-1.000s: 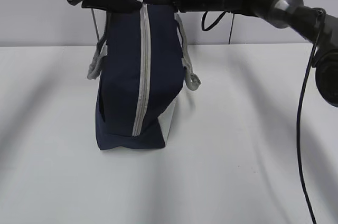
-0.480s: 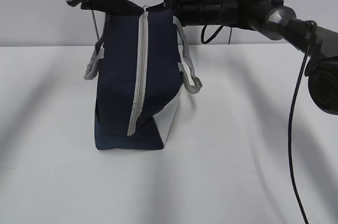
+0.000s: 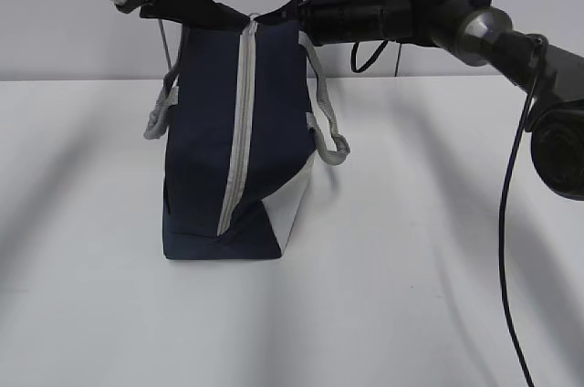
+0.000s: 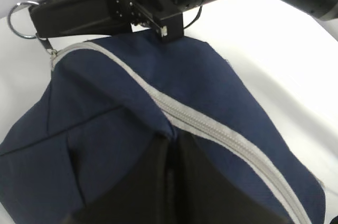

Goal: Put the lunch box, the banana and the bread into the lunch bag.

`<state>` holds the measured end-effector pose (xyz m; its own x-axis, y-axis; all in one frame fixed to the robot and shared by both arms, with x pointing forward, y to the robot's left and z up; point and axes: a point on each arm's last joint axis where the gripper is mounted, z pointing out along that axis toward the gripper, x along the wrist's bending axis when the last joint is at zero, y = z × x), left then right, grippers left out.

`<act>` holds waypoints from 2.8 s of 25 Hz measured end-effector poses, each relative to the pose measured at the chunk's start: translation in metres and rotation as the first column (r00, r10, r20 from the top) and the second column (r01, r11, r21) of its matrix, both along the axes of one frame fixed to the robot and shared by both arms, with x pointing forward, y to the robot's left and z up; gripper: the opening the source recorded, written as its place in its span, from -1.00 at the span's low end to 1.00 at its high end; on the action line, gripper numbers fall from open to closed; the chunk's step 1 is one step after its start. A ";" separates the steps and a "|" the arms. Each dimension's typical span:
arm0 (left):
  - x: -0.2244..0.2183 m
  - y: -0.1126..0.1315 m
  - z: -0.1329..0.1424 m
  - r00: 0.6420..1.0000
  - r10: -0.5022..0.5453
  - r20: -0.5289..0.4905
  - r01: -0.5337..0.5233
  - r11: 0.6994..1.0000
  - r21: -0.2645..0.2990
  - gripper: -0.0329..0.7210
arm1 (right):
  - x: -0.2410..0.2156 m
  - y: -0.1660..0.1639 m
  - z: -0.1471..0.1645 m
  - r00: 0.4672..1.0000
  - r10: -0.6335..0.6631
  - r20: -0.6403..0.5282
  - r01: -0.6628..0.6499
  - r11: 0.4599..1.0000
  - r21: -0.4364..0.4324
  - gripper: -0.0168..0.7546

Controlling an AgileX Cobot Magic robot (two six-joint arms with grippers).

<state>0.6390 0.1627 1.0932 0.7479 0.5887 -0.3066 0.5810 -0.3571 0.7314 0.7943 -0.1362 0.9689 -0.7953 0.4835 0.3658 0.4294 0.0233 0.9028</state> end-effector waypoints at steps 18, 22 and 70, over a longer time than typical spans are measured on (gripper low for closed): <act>-0.005 0.044 0.022 0.940 0.330 -0.083 -0.319 0.941 0.115 0.31 | -0.022 -0.035 0.093 0.968 -0.217 0.128 0.252 0.805 -0.537 0.12; -0.022 0.053 0.042 0.919 0.390 -0.059 -0.376 0.910 0.173 0.32 | -0.049 -0.029 0.125 0.957 -0.256 0.137 0.284 0.721 -0.632 0.13; -0.370 0.120 0.009 0.813 0.558 0.167 -0.581 0.794 0.178 0.24 | -0.338 -0.065 0.217 0.930 -0.367 -0.030 0.277 0.750 -0.601 0.13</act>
